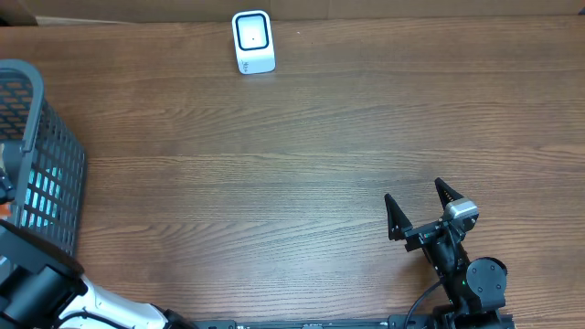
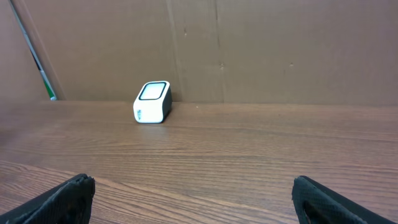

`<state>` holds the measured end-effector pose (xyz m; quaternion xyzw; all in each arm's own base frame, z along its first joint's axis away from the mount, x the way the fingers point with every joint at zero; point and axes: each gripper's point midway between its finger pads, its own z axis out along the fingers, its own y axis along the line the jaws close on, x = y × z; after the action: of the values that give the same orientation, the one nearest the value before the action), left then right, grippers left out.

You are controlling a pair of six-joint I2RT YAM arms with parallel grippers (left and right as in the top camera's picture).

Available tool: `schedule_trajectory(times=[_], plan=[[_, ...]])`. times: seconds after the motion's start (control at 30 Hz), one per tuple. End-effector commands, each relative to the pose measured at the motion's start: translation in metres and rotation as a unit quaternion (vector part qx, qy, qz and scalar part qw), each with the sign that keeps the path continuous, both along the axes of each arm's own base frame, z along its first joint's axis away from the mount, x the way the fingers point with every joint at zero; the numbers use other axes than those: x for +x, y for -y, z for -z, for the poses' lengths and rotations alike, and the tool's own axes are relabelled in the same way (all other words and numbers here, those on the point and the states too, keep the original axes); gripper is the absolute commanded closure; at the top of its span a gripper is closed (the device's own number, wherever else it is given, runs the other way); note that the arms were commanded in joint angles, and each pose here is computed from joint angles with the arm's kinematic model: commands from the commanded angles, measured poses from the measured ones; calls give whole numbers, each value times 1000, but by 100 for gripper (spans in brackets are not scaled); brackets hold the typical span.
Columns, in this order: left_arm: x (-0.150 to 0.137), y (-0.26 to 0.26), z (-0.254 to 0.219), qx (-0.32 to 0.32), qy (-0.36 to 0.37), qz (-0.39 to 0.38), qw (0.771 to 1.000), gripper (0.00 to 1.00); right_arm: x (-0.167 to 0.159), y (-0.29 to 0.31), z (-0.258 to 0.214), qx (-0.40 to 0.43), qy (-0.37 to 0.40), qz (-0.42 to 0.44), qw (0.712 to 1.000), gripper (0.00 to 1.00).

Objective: Scan the item barcode
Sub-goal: 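Grasp the clear plastic pouch in the basket with the left gripper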

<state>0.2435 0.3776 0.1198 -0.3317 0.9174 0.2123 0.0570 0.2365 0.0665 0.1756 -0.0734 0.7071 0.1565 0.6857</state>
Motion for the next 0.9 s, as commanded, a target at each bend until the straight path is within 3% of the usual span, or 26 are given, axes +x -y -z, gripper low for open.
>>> schedule_trajectory(times=[0.0, 0.1, 0.43, 0.53, 0.57, 0.63, 0.87], plan=[[1, -2, 19, -8, -22, 5, 1000, 10, 0, 1, 2, 1, 1, 1, 1000, 0], [5, -6, 25, -5, -22, 9, 1000, 11, 0, 1, 2, 1, 1, 1, 1000, 0], [10, -24, 26, 31, -20, 3, 999, 38, 0, 1, 2, 1, 1, 1, 1000, 0], [10, -24, 28, 29, -21, 2, 999, 60, 0, 1, 2, 1, 1, 1, 1000, 0], [10, -25, 30, 30, -22, 2, 999, 82, 0, 1, 2, 1, 1, 1, 1000, 0], [10, -25, 29, 31, -22, 2, 999, 96, 0, 1, 2, 1, 1, 1, 1000, 0], [13, -35, -7, 87, -38, -24, 995, 96, 0, 1, 2, 1, 1, 1, 1000, 0]])
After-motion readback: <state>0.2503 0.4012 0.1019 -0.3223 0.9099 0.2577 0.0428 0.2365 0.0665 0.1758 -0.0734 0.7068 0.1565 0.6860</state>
